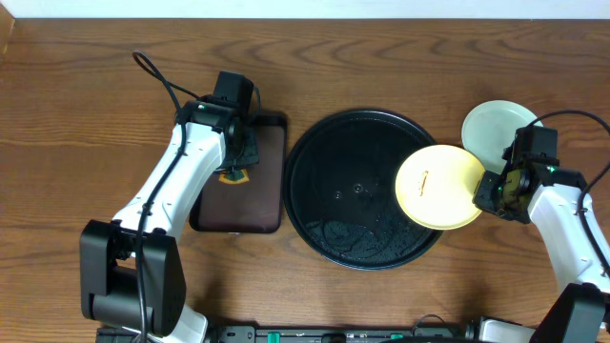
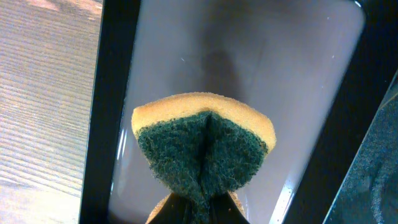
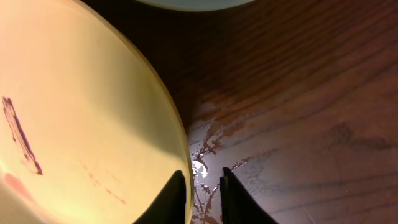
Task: Clean dirty plates on tray and stack at the side
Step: 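Grasp the yellow plate rim with right gripper, drag it onto tray center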
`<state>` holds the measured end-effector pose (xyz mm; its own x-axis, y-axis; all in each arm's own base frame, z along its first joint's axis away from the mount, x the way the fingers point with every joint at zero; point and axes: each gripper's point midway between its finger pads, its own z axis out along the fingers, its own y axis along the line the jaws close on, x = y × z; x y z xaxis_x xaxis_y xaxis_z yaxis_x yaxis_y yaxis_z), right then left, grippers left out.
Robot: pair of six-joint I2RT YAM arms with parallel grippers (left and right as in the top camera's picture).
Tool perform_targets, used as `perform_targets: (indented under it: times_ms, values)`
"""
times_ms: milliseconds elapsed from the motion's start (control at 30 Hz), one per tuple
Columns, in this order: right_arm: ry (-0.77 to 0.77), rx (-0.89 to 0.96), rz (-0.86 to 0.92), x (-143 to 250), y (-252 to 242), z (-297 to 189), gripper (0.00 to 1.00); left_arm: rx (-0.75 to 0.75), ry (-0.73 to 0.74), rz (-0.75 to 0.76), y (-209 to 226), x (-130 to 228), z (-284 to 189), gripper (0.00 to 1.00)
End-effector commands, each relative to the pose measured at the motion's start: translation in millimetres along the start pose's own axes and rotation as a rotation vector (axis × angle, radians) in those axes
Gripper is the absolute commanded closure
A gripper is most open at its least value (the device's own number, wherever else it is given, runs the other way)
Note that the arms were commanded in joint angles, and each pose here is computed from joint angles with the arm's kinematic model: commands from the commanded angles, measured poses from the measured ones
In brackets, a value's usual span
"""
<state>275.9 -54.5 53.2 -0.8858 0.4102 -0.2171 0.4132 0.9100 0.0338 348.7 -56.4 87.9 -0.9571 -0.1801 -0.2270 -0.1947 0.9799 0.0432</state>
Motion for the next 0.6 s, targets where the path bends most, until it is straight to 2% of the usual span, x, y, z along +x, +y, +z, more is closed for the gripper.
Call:
perform_targets:
  times_ms: [0,400,500,567]
  values:
    - [-0.004,0.014,0.005,0.6,-0.8,1.6,0.87,-0.002,0.019,0.012,0.6,4.8,3.3,0.92]
    - [-0.003,0.015,0.005,6.4,-2.1,10.7,0.89,-0.002,0.019,0.012,0.7,4.9,3.3,0.92]
    - [-0.008,0.006,0.006,5.2,-0.6,10.9,0.99,-0.002,0.019,0.012,0.7,4.9,3.3,0.92]
    - [-0.015,-0.027,0.005,2.9,5.4,10.6,0.99,-0.002,0.019,0.012,0.7,4.9,3.3,0.92]
